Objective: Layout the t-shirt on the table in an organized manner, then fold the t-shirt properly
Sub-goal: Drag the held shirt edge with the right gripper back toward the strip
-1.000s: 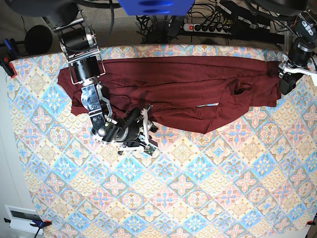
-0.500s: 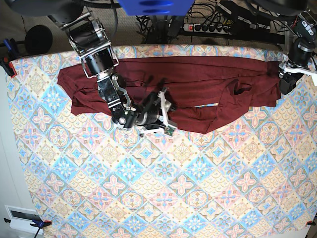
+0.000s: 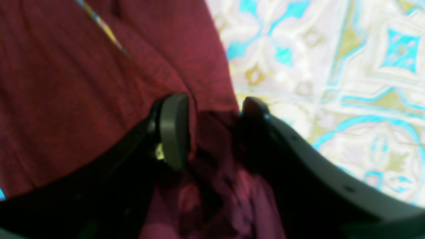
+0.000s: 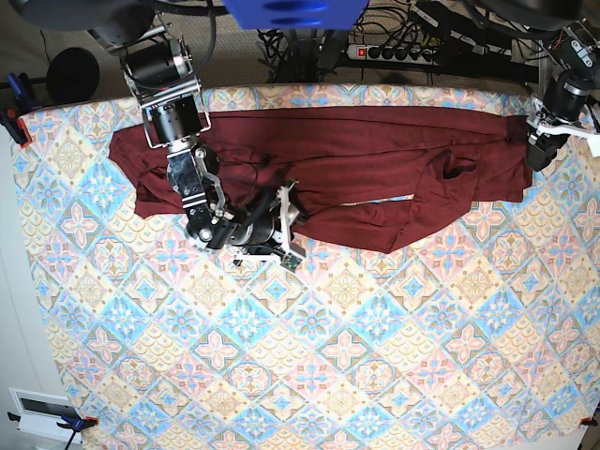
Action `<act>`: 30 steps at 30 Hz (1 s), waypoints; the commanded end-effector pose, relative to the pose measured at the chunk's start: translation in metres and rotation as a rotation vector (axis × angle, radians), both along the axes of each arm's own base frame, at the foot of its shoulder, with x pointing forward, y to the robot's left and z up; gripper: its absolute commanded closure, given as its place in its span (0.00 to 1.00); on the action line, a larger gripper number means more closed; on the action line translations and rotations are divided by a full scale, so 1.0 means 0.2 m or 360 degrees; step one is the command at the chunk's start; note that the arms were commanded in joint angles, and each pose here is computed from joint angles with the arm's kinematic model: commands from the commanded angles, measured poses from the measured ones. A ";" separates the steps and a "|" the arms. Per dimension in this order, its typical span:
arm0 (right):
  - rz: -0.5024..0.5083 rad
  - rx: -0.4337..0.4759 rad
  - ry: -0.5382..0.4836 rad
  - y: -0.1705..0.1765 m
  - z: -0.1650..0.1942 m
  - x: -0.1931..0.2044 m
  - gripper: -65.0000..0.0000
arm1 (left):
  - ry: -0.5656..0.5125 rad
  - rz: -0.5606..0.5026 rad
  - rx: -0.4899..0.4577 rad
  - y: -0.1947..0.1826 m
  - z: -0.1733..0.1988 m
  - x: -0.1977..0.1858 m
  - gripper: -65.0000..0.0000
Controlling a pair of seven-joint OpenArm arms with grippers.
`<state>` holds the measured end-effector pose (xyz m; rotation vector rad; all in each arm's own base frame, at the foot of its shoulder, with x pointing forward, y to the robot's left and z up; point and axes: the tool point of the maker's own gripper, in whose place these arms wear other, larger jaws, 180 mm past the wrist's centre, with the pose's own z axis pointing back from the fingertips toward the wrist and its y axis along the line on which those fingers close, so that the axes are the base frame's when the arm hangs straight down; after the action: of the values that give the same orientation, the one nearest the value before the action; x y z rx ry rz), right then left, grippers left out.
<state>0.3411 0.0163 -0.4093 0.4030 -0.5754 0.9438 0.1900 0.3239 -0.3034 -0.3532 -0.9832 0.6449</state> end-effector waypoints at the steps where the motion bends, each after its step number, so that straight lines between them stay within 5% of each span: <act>1: 0.0008 0.0089 -0.0076 0.05 0.10 0.06 0.60 | -0.0063 -0.0009 0.0032 0.02 0.06 0.02 0.78; 16: -0.0058 0.0108 0.0096 0.02 -0.08 0.06 0.61 | -0.0065 -0.0009 0.0029 0.02 0.06 0.02 0.78; 19: -0.0053 0.0109 0.0087 0.02 -0.07 0.06 0.70 | -0.0065 -0.0009 0.0029 0.02 0.06 0.02 0.78; 24: -0.0057 0.0109 0.0088 0.02 -0.07 0.06 1.00 | -0.0065 -0.0009 0.0029 0.02 0.06 0.02 0.78; 30: 0.0000 0.0136 -0.0128 0.06 0.14 0.14 1.00 | -0.0072 -0.0008 0.0028 0.02 0.06 0.02 0.78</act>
<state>0.3498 0.0204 -0.4071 0.4239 -0.5999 0.9371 0.1909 0.3246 -0.3038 -0.3617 -0.9869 0.6512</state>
